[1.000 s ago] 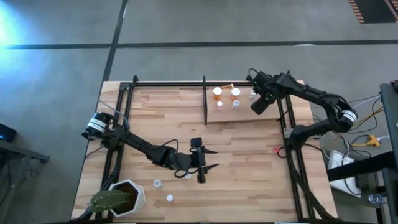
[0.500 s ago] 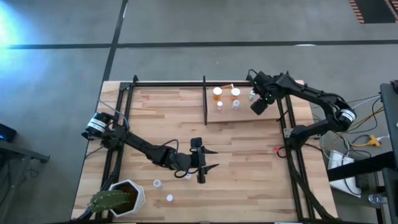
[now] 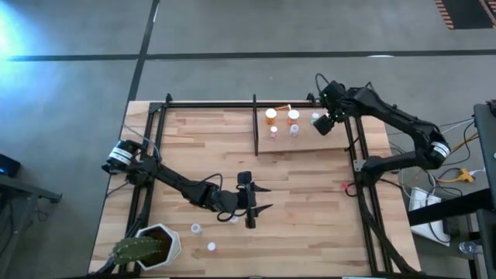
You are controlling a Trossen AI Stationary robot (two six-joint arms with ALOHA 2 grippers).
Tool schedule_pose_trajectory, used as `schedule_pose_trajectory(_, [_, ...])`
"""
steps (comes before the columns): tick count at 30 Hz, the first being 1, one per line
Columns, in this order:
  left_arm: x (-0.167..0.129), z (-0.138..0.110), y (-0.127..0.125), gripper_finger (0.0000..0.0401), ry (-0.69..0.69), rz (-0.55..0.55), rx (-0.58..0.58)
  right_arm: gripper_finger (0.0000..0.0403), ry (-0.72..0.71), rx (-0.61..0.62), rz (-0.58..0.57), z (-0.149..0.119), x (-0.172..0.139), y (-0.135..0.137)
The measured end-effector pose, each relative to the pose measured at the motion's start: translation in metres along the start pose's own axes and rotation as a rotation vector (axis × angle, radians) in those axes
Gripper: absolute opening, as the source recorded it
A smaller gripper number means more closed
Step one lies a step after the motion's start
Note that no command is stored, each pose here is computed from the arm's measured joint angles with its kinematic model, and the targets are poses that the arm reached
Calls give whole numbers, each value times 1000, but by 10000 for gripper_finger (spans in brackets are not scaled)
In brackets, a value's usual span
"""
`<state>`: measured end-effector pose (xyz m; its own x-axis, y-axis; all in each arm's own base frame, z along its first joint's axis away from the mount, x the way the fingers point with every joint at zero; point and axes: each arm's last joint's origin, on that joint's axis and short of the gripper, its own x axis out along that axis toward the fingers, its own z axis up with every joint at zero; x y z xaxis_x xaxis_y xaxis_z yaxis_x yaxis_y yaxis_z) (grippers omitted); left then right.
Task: Pick and place medicine bottles onto shelf by color
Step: Put the right transparent pill bottle on the shelf
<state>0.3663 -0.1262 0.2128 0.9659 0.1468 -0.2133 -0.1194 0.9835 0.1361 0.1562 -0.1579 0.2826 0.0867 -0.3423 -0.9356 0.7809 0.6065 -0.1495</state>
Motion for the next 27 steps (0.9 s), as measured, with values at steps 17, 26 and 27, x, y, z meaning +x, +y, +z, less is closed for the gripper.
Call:
schedule_pose_trajectory(17, [-23, -3, -12, 208, 146, 18, 200, 223, -446, -252, 440, -101, -40, 115])
schedule_pose_trajectory(26, [-80, 15, -25, 208, 270, -137, 139, 223, -530, -505, 618, -173, -3, 187])
schedule_pose_trajectory(27, [-83, 12, -26, 208, 298, -165, 146, 223, -532, -530, 639, -180, 0, 192])
